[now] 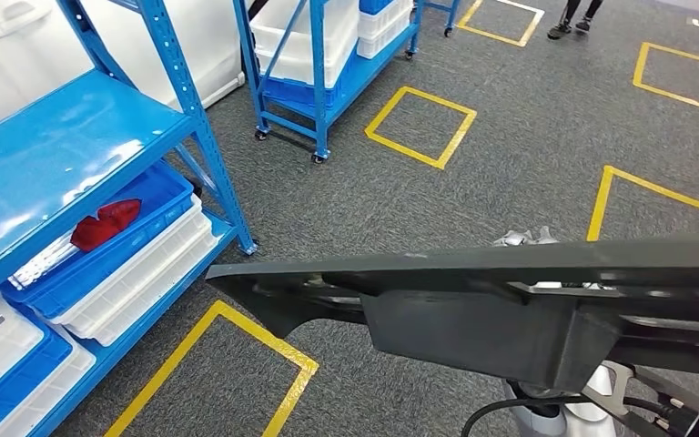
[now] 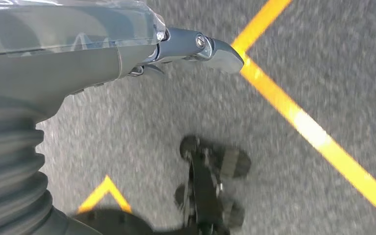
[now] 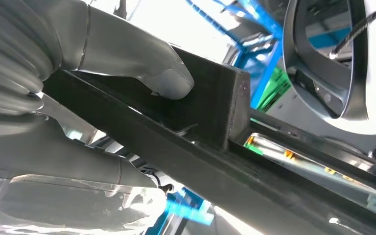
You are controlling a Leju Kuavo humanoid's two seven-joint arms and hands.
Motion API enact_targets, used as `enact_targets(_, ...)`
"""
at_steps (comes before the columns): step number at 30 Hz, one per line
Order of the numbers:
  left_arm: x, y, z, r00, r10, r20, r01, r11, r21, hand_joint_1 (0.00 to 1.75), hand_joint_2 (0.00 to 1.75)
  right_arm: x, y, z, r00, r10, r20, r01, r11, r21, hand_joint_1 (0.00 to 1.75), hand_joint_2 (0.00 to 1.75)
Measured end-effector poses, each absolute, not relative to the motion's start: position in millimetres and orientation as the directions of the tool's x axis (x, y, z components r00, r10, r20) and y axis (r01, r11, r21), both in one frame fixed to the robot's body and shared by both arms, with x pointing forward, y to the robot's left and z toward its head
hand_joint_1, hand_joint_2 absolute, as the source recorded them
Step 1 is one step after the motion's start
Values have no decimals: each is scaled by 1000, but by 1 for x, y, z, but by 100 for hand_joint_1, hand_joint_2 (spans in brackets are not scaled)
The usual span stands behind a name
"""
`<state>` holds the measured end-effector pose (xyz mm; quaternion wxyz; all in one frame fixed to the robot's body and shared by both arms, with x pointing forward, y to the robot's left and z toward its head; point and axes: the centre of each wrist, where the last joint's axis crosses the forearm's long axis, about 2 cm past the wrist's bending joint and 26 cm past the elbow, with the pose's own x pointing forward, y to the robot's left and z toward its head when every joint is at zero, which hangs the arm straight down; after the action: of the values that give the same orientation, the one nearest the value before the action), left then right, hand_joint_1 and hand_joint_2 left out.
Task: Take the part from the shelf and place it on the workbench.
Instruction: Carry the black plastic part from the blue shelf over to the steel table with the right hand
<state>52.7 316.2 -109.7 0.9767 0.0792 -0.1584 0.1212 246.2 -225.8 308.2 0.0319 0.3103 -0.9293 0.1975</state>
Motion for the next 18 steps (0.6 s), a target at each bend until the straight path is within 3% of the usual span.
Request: enact_targets(18, 44, 364, -106, 893, 301, 334, -387, 892, 233, 0, 175, 240, -234, 288, -793, -573, 208, -609, 758, -232, 175, 175)
